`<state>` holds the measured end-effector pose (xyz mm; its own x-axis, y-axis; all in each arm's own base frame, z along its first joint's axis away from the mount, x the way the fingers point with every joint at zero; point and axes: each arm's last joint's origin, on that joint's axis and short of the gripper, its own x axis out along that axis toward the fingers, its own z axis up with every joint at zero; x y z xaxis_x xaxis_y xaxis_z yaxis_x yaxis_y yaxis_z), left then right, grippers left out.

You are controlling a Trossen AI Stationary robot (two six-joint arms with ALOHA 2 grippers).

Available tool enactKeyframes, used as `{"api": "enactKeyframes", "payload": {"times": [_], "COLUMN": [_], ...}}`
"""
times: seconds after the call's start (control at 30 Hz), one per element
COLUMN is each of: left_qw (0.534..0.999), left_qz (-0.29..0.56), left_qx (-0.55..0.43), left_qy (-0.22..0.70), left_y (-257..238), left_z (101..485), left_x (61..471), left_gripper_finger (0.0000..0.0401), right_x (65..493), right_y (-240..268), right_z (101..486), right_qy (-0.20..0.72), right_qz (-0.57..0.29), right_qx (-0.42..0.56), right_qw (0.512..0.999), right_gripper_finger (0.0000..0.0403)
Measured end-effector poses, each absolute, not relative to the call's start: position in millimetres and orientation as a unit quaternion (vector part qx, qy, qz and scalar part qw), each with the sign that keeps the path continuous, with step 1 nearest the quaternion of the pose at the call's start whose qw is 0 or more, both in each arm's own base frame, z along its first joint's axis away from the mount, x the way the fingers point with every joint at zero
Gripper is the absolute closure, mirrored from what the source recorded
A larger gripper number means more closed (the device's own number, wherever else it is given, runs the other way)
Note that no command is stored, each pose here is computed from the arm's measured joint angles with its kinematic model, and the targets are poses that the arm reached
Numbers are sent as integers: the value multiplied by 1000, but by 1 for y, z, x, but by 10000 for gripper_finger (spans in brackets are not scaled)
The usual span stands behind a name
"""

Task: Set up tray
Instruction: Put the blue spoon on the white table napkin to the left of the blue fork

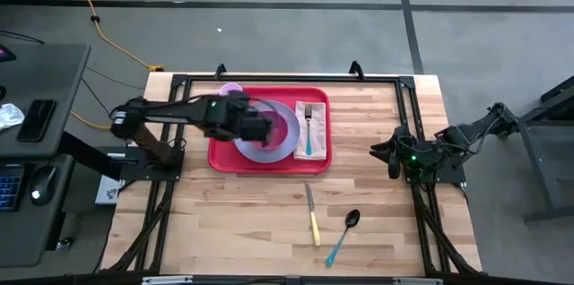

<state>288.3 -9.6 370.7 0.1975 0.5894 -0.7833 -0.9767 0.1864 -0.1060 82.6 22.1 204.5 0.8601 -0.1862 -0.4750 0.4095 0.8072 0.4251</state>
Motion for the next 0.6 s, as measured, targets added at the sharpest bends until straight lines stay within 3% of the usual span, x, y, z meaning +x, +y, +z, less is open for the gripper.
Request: {"api": "enactKeyframes", "payload": {"times": [0.3, 0.6], "left_qw": [752, 758], "left_qz": [520, 529], "left_qx": [-278, -243], "left_qy": [294, 295], "left_y": [-24, -21], "left_z": [332, 311], "left_x": [269, 257], "left_gripper_finger": [261, 261], "right_x": [86, 87], "right_y": [24, 24], "right_z": [211, 212], "right_qy": [180, 173], "right_qz": [-148, -146], "right_qx": [282, 290], "right_qw": [931, 930], "right_gripper_finger": [304, 304]}}
